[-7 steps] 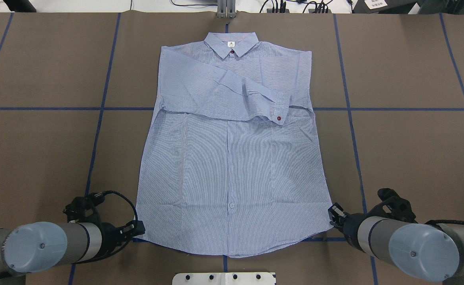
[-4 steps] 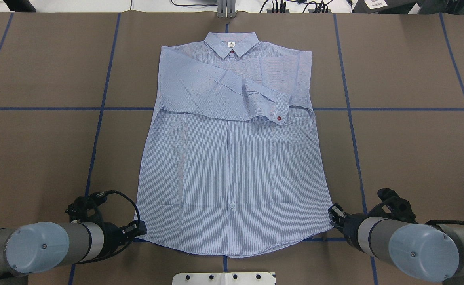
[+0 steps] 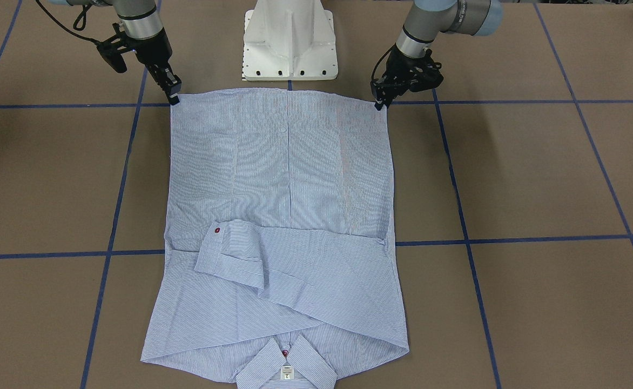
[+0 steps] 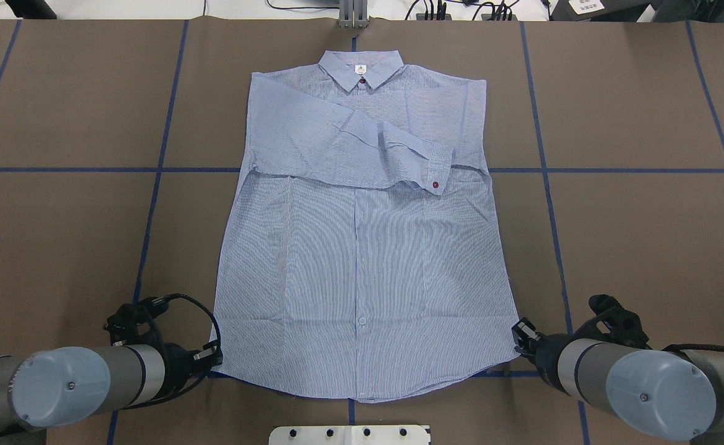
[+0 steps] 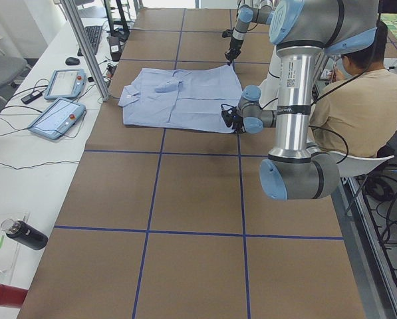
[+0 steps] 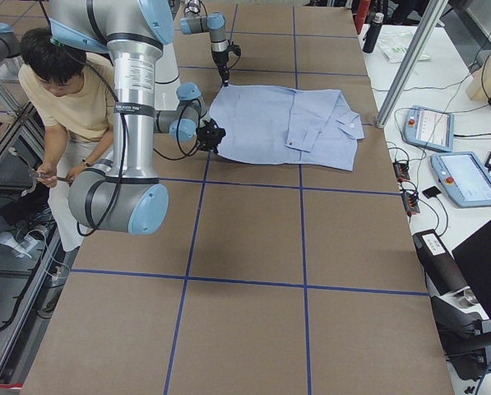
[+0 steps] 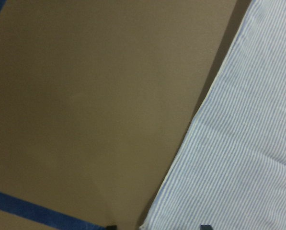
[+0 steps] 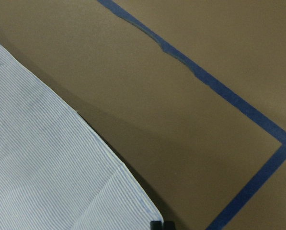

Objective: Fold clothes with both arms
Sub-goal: 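Lower both grippers and pinch the two hem corners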

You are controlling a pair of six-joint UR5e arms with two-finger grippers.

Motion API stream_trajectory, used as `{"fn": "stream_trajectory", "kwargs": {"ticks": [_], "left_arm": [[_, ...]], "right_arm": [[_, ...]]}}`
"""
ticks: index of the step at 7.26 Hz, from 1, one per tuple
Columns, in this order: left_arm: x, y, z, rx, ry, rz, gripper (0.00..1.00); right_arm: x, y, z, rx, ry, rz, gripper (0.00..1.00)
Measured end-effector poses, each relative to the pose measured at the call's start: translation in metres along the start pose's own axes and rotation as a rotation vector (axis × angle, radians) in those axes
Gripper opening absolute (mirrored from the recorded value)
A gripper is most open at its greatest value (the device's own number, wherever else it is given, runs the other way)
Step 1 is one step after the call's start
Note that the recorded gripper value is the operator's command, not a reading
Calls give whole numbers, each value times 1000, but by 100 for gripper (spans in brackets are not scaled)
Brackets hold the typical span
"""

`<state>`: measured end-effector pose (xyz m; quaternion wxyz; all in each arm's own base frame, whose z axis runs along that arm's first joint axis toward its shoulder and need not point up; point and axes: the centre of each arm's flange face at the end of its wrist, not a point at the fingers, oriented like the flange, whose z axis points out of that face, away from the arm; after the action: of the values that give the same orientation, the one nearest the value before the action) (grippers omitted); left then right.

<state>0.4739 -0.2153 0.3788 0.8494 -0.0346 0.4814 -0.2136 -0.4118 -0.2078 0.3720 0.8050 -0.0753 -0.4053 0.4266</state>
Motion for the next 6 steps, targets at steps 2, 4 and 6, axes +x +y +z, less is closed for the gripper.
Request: {"fn": "stream_trajectory", "kwargs": {"ticks": [2,4,6], "left_arm": [[3,-3,-4,12,11,-3,0],[8,-3,-20,7,37,-5,0],[6,8,-67,-34,81,-10,0]], "right_arm": [[0,0,0,0,0,0,0],[-1,3,-2,-7,-4,-1,0],[-3,12,-20,-39,-17,-9,0]]}}
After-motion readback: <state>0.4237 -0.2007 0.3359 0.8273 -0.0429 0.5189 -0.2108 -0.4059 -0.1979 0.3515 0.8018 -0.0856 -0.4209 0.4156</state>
